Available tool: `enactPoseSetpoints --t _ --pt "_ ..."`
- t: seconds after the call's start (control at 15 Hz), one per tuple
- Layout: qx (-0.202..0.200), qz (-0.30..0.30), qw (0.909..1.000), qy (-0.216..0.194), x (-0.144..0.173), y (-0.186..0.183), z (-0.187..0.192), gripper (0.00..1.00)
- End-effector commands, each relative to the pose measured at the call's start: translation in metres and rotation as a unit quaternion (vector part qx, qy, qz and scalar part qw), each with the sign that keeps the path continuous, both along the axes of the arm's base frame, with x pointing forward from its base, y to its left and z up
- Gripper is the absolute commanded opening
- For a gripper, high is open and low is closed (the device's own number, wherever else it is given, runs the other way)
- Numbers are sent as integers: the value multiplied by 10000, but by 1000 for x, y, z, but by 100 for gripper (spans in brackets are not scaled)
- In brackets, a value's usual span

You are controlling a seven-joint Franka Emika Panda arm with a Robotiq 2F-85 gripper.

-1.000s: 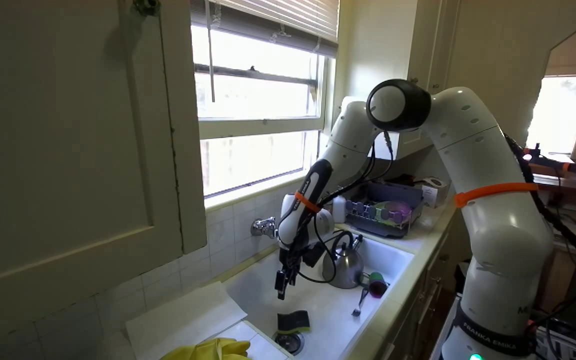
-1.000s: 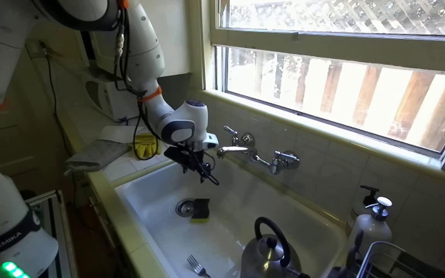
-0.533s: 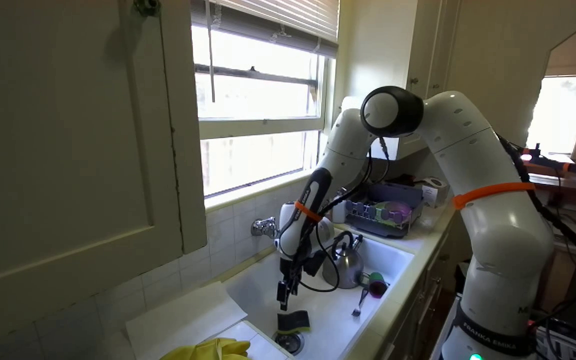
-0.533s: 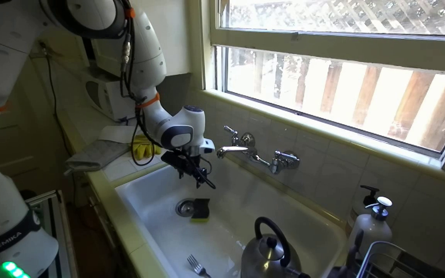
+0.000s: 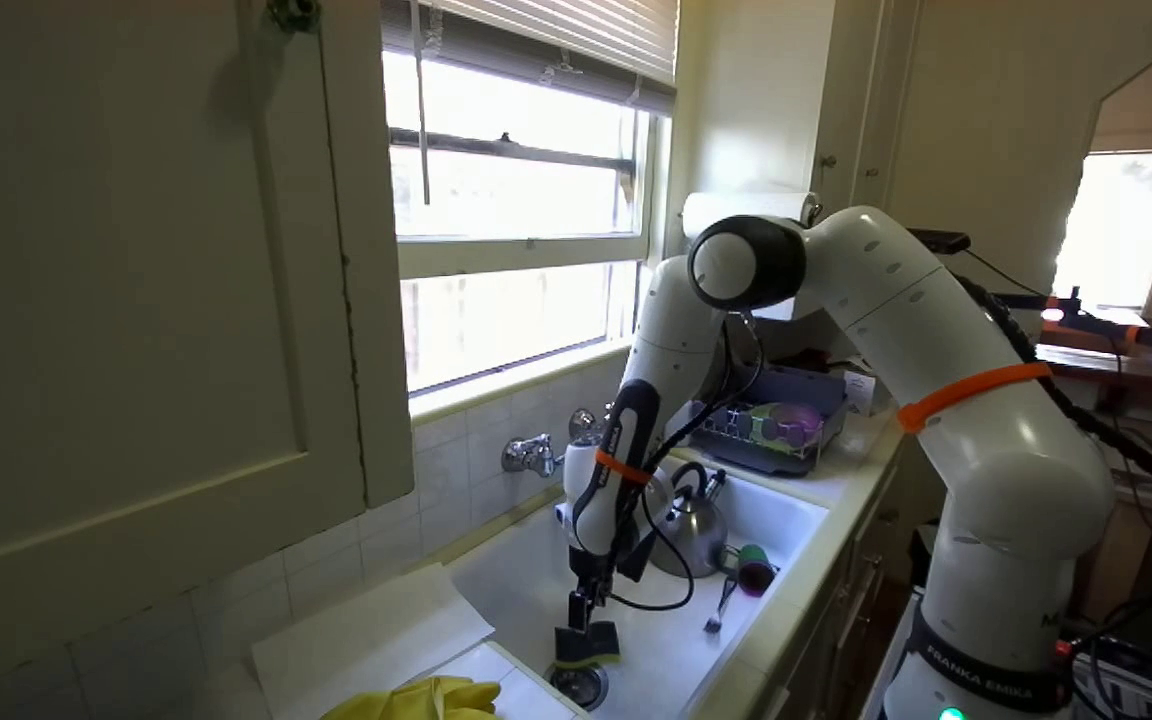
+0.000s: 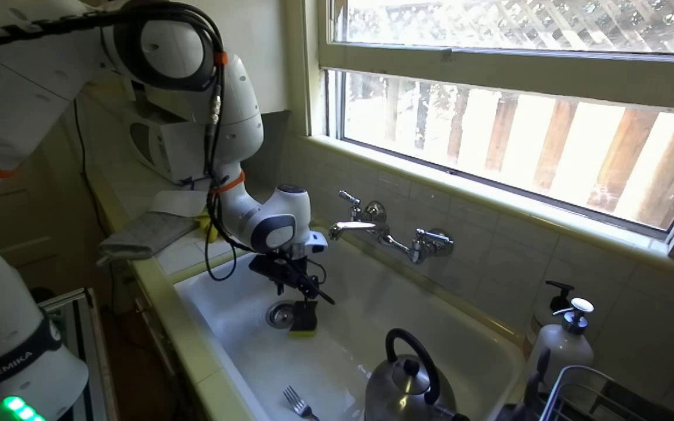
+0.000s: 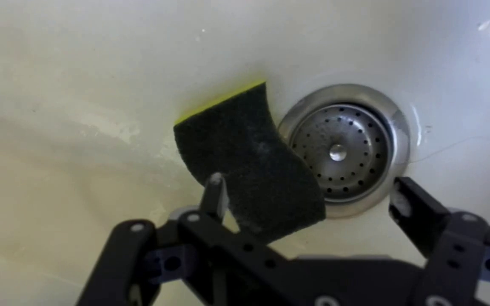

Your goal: Pick up the sponge from the sink and clean the handle of the tap on the right

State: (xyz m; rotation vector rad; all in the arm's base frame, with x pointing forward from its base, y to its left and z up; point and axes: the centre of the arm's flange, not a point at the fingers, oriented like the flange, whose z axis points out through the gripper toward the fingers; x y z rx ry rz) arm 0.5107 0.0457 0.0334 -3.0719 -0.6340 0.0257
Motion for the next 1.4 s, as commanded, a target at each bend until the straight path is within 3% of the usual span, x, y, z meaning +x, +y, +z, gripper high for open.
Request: enactPoseSetpoints --t 0.0,0.6,0.93,1.07,1.13,1.33 --pt "-188 168 9992 -296 13 9 -29 100" --pt "-361 612 9969 -332 25 18 -60 100" --pt "-474 730 9958 -285 25 17 -70 84" --pt "-510 766 9954 -271 25 16 -73 89" --pt "-523 781 9952 -266 25 16 -75 97" --pt "-559 829 9947 -251 25 17 -78 100"
